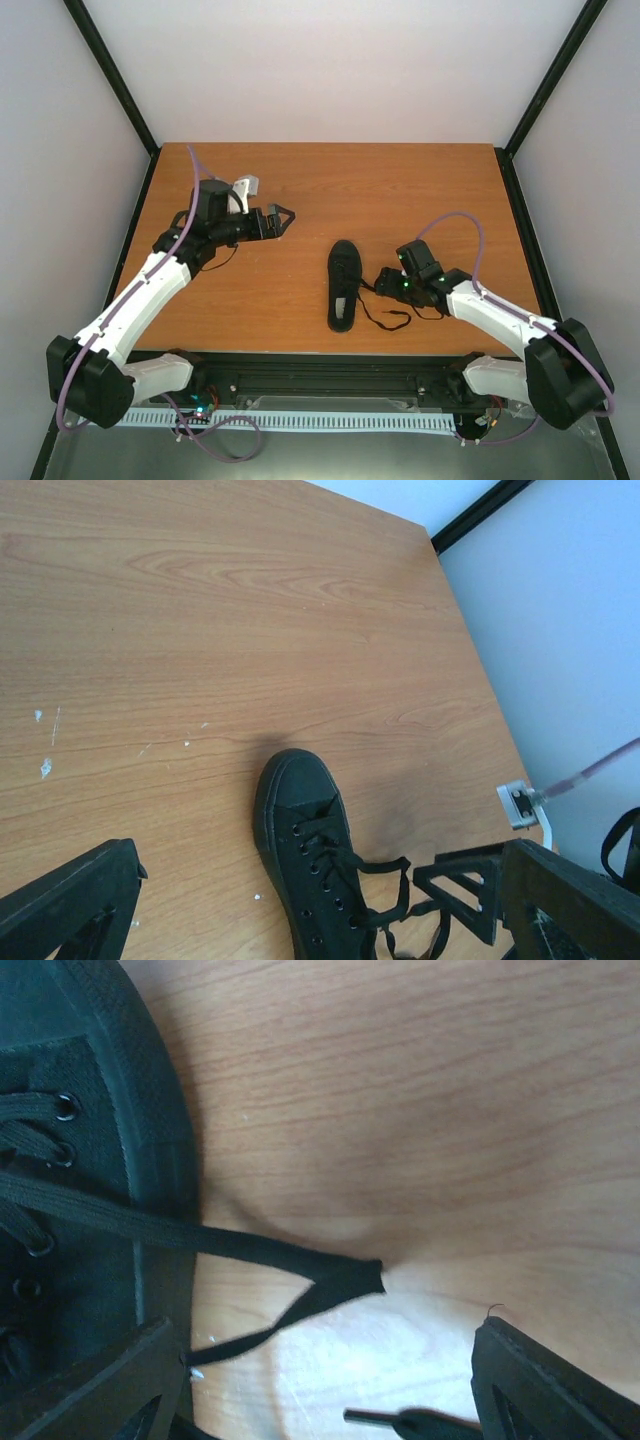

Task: Tie the shoes

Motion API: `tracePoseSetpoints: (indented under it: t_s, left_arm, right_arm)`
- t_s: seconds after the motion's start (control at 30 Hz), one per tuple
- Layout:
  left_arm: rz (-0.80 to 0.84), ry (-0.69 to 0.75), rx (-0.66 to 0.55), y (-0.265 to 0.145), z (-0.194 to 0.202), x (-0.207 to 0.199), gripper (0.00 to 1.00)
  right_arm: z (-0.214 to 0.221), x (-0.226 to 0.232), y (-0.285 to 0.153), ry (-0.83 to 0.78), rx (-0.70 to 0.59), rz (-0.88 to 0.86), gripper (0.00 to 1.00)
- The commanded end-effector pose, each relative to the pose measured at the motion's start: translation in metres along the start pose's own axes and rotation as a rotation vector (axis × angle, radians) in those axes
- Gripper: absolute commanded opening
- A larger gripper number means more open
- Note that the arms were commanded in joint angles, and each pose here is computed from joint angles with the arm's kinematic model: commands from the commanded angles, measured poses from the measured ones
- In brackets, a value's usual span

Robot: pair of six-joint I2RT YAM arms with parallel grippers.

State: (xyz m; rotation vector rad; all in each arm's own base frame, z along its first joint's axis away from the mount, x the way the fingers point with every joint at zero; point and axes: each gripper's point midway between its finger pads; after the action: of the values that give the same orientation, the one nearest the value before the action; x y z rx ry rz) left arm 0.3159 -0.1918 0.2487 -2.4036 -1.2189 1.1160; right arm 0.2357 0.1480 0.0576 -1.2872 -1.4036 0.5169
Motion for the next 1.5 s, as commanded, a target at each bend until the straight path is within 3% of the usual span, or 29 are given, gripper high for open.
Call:
tracePoseSetpoints:
  t_s: [0.0,0.17,0.4,0.57,0.8,1.23,1.47]
  left_arm:
    - [0.045,0.042,-0.005,-0.007,0.001,-0.009,1.00]
    - [0.072,0.068,-0.008,-0.008,0.006,-0.011,1.00]
    - [0.049,0.073,-0.004,-0.011,0.013,-0.005,1.00]
    - [0.043,0.091,-0.003,-0.013,0.017,-0.003,1.00]
    - [0.117,0.114,-0.019,-0.002,0.022,-0.012,1.00]
    - [0.371,0.322,-0.002,0.071,0.051,-0.106,0.92]
    - [0.377,0.318,0.003,0.105,0.063,-0.118,0.81]
  right_arm:
    - [-0.016,0.017,0.010,0.018,-0.044,-0.067,0.80]
    - [-0.011,0.016,0.025,0.049,-0.015,-0.064,0.77]
    - [-0.006,0.010,0.038,0.092,-0.002,-0.061,0.59]
    - [-0.002,0.009,0.046,0.110,0.019,-0.058,0.41]
    - [-0.017,0.024,0.033,0.089,-0.019,-0.086,0.03]
    - [-0.098,0.133,-0.059,-0.057,-0.205,-0.328,0.03]
    - [-0.103,0.160,-0.077,-0.065,-0.204,-0.410,0.03]
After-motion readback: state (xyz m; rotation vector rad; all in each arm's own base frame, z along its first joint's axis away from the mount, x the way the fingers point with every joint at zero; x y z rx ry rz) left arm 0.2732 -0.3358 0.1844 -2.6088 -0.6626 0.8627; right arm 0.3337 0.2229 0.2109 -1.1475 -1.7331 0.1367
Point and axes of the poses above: each gripper's point midway between its finger pads, its own y axis out along the fingers, its own x axis along the line the jaws close on, z = x × y, and after that the axes turned 6 degrees about y, right-handed
